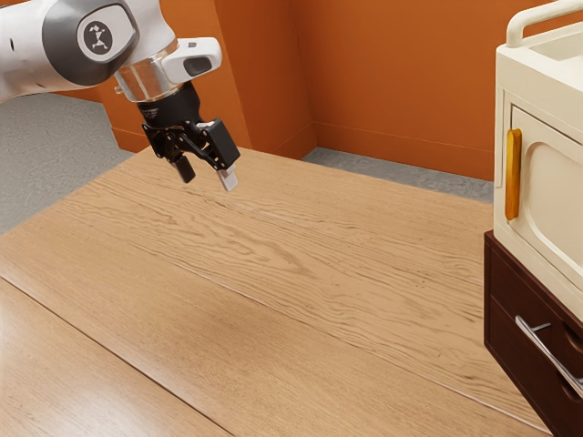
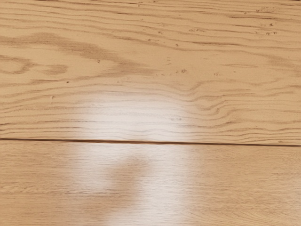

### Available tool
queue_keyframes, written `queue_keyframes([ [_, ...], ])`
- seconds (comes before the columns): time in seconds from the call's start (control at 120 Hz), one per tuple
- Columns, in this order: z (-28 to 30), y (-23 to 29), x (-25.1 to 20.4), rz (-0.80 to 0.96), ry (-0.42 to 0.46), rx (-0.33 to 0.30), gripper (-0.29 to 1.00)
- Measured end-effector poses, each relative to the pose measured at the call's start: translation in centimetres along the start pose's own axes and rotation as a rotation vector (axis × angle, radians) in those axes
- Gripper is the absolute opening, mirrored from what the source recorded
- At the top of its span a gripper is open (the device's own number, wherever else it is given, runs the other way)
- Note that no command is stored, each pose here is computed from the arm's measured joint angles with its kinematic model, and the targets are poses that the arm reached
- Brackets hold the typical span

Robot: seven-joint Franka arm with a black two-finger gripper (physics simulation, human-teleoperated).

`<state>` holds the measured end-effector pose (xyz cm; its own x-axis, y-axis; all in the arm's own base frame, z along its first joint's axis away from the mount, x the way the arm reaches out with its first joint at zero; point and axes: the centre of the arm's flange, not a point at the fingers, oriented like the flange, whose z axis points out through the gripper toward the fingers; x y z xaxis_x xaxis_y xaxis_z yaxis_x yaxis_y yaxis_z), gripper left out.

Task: Pull the drawer handle with one arm to open the drawer

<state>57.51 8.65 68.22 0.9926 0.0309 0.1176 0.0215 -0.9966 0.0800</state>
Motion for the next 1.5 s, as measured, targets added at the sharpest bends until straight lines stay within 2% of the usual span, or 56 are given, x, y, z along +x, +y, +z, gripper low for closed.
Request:
queue_keyframes([
  [0.192,-0.9,0.2,-0.3,0.002,0.013,0.001,0.7],
  [0.3,-10.5,1.8,-4.5,0.026,0.164,-0.01,0.7],
  [0.392,-15.1,3.7,-8.7,0.063,0.203,-0.031,0.7],
  [0.492,-16.1,6.8,-11.3,0.141,0.151,-0.062,0.7],
  [0.575,-18.1,9.5,-14.9,0.202,0.131,0.018,0.7],
  [0.633,-17.4,8.9,-16.3,0.194,0.039,0.055,0.7],
  [0.692,-15.9,8.1,-16.7,0.196,-0.053,0.046,0.7],
  [0.758,-15.8,11.2,-16.9,0.37,-0.035,0.024,0.7],
  [0.883,-15.5,19.0,-15.2,0.88,0.064,-0.116,0.7],
  [0.958,-14.3,20.5,-13.0,1.083,0.104,-0.176,0.7],
  [1.008,-13.8,21.0,-12.2,1.194,0.13,-0.194,0.7],
  [1.133,-17.4,25.9,-14.5,1.531,0.263,-0.13,0.7],
  [1.225,-18.2,29.8,-16.9,1.738,0.324,-0.112,0.7],
  [1.258,-16.6,30.9,-16.8,1.786,0.313,-0.114,0.7],
  [1.308,-11.7,32.7,-17.1,1.823,0.249,-0.102,0.7],
  [1.367,-4.4,35.3,-20.5,1.866,0.199,-0.072,0.7],
  [1.425,-0.9,35.9,-21.8,1.882,0.225,-0.033,0.7],
  [1.5,-0.1,36.6,-22.2,1.908,0.293,0.017,0.69],
])
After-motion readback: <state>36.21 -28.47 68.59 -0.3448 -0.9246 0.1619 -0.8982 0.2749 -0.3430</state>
